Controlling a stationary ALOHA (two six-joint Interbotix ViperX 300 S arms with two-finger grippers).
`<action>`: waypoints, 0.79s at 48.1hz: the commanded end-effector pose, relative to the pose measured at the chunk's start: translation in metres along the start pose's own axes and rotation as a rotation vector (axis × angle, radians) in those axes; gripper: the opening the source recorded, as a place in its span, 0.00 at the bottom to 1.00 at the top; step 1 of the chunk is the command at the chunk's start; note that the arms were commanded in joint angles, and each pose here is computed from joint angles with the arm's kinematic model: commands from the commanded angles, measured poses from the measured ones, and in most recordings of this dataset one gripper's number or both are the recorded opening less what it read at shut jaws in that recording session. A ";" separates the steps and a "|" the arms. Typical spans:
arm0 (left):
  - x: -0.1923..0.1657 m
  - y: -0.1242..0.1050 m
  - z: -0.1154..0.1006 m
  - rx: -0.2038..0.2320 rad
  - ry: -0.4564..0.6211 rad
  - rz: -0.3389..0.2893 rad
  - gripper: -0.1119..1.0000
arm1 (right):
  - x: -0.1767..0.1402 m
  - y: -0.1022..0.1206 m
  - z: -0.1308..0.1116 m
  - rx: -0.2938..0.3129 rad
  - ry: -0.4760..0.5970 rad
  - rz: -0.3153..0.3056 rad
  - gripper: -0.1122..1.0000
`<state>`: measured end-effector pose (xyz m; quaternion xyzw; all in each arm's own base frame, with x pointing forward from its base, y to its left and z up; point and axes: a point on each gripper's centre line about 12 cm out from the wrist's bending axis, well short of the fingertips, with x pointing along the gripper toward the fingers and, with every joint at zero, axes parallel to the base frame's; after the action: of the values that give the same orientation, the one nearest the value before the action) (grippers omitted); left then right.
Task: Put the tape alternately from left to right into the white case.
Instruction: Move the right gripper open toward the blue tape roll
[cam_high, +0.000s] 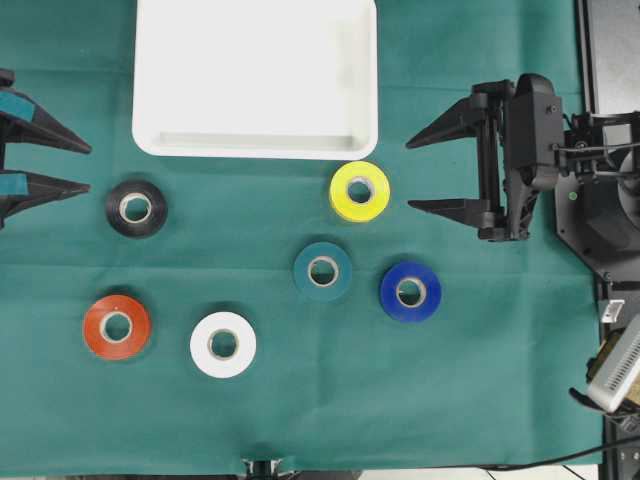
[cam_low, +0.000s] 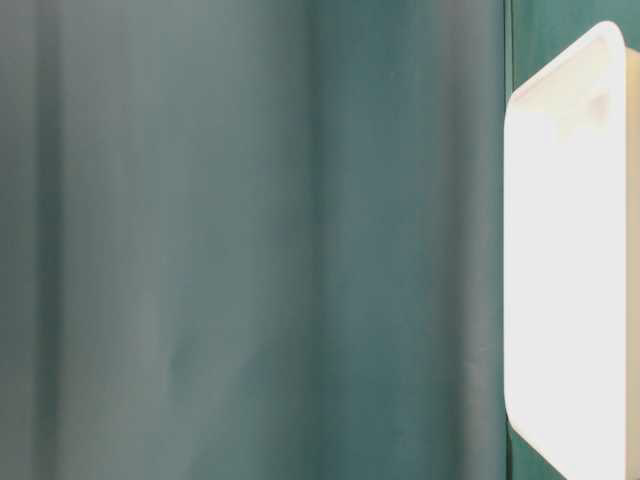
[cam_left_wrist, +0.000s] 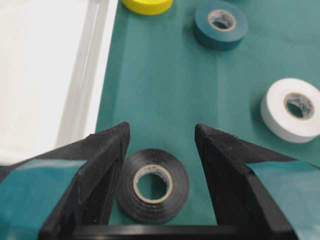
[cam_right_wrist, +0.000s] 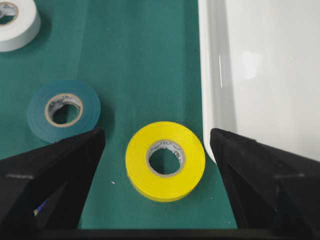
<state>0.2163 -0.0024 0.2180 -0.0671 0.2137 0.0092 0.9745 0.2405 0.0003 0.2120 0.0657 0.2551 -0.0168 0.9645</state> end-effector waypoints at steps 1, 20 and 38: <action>0.000 -0.001 0.010 -0.004 -0.026 -0.001 0.63 | 0.000 0.002 0.009 -0.002 -0.023 0.004 0.70; -0.001 0.000 0.005 0.002 -0.019 0.000 0.62 | -0.001 0.024 -0.009 -0.012 0.022 0.088 0.70; -0.001 0.000 0.003 0.002 -0.016 0.001 0.62 | -0.005 0.042 -0.029 -0.057 0.052 0.167 0.70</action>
<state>0.2141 -0.0021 0.2161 -0.0657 0.2144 0.0097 0.9745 0.2242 0.0428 0.1909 0.0597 0.2828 0.0653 0.9551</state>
